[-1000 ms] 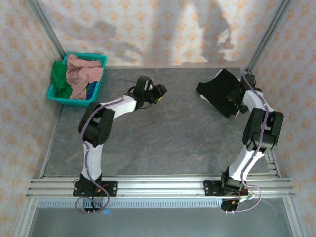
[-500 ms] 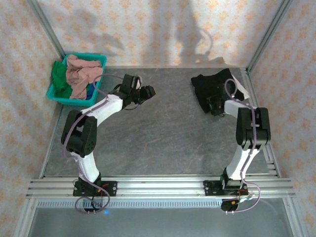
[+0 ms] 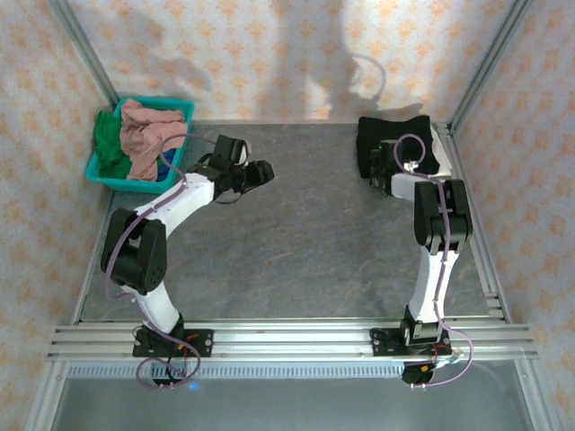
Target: Fold and stack the t-shirts
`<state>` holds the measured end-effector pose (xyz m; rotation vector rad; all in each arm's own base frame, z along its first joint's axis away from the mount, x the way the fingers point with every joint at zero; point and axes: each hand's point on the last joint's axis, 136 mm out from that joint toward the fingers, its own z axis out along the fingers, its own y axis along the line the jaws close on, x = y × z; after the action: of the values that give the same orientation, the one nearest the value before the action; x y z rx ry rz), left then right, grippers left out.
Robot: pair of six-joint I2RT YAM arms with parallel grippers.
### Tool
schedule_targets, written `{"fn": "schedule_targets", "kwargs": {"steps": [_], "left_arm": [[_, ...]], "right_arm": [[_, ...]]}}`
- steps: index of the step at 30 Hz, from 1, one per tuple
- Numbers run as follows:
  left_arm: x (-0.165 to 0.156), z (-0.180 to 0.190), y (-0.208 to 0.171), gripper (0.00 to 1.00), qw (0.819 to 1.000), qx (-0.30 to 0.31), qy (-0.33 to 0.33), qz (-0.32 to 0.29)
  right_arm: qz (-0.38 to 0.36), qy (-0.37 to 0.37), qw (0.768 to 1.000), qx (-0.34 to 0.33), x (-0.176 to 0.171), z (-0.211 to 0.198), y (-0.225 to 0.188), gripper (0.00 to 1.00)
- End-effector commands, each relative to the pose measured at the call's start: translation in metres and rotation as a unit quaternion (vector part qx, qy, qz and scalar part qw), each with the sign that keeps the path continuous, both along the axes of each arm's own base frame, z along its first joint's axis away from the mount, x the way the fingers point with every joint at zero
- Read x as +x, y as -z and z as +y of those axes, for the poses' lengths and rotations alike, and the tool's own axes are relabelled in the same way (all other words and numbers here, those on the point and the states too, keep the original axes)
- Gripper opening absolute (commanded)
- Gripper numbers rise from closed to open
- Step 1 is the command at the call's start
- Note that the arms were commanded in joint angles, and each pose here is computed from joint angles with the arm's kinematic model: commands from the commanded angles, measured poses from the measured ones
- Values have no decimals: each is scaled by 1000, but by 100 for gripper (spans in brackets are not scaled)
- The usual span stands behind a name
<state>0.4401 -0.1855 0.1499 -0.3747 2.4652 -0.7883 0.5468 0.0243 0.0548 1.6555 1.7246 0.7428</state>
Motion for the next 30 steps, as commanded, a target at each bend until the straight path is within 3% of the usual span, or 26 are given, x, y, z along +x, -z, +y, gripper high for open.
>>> {"fn": "schedule_targets", "kwargs": {"steps": [1, 4, 9, 14, 16, 18, 21, 30], "left_arm": [[-9, 20, -8, 57, 999, 31, -13, -6], [-9, 31, -14, 61, 999, 33, -24, -15], [-13, 49, -25, 71, 997, 55, -37, -25], [-23, 68, -34, 80, 995, 78, -56, -32], [-29, 78, -36, 83, 993, 89, -69, -36], [-36, 91, -36, 87, 990, 103, -84, -35], [-47, 113, -35, 92, 987, 116, -111, -33], [-77, 174, -31, 100, 974, 151, -165, -23]], "right_arm": [[12, 28, 995, -99, -18, -31, -42, 68], [48, 2, 979, -200, -37, -46, -75, 70], [66, -152, 926, -338, -14, -32, -103, 73], [233, -261, 844, -406, 15, -64, -66, 72], [255, -285, 827, -411, 26, -77, -51, 70], [266, -309, 824, -395, 33, -88, -32, 70], [279, -313, 836, -354, 32, -111, -11, 67], [311, -225, 862, -331, 18, -176, -2, 66]]}}
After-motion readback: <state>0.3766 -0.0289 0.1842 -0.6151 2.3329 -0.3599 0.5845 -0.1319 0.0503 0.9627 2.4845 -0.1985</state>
